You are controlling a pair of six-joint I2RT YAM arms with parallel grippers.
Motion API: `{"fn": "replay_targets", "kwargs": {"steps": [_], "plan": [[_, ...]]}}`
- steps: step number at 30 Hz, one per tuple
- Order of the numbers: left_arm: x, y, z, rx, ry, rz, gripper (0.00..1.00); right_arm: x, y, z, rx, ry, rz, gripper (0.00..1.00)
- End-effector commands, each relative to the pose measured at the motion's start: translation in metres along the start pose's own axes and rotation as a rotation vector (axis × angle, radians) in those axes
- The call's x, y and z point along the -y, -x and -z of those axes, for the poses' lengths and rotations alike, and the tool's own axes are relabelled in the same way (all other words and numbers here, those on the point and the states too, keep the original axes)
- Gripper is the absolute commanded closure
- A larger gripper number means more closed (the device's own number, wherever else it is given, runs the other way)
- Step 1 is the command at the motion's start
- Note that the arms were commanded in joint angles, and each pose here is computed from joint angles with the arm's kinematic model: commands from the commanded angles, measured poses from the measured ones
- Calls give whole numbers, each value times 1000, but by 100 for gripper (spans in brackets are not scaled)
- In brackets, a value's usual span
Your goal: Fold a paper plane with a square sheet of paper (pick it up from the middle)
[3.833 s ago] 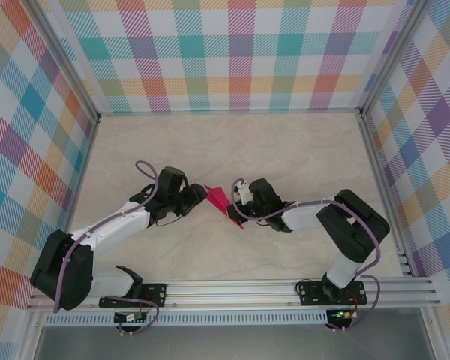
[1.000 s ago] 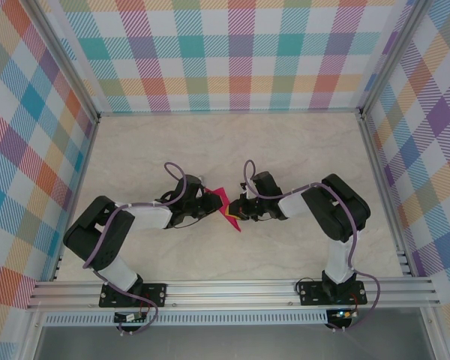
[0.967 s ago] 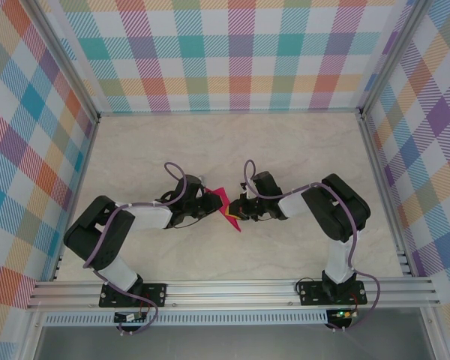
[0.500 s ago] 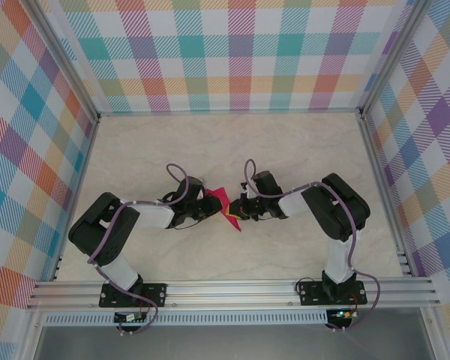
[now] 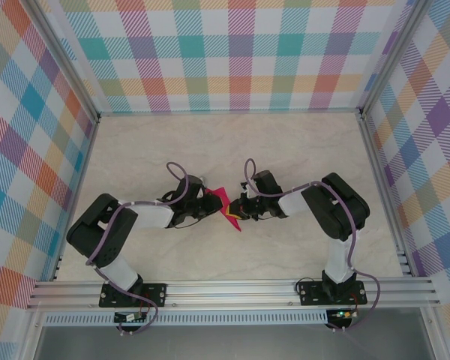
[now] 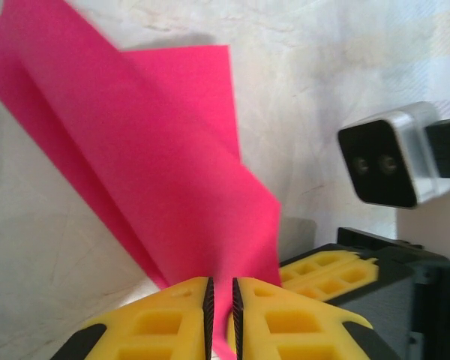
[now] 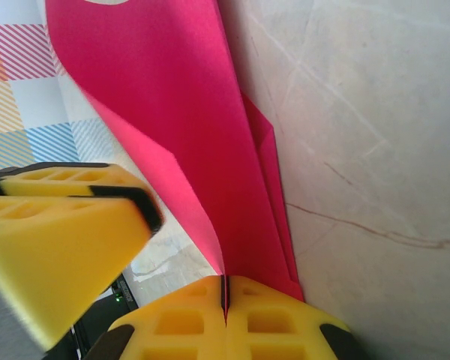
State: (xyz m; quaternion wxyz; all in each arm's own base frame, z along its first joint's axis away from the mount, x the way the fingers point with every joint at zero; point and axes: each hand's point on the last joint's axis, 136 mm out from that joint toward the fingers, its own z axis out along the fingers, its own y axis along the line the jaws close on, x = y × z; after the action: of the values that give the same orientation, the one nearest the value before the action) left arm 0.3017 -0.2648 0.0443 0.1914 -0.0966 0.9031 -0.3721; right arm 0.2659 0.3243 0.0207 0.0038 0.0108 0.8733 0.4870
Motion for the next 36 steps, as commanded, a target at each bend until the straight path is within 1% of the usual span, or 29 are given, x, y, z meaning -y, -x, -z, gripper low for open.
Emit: {"fn": "replay_targets", "kwargs": {"steps": [1,7,19,36], "plan": [[14,3,4,19,-31,-48,83,20,-2,-4,-14,-55,-44,98],[6,-1,-6,-6,-12,-28,84,20,-2,-4,-18,-57,-48,99],[-8,-2,-12,-19,63,-23,85,20,-3,-4,-23,-57,-55,99],[-14,-4,-19,-45,89,-36,86,24,-6,-5,-34,-60,-61,98]]}}
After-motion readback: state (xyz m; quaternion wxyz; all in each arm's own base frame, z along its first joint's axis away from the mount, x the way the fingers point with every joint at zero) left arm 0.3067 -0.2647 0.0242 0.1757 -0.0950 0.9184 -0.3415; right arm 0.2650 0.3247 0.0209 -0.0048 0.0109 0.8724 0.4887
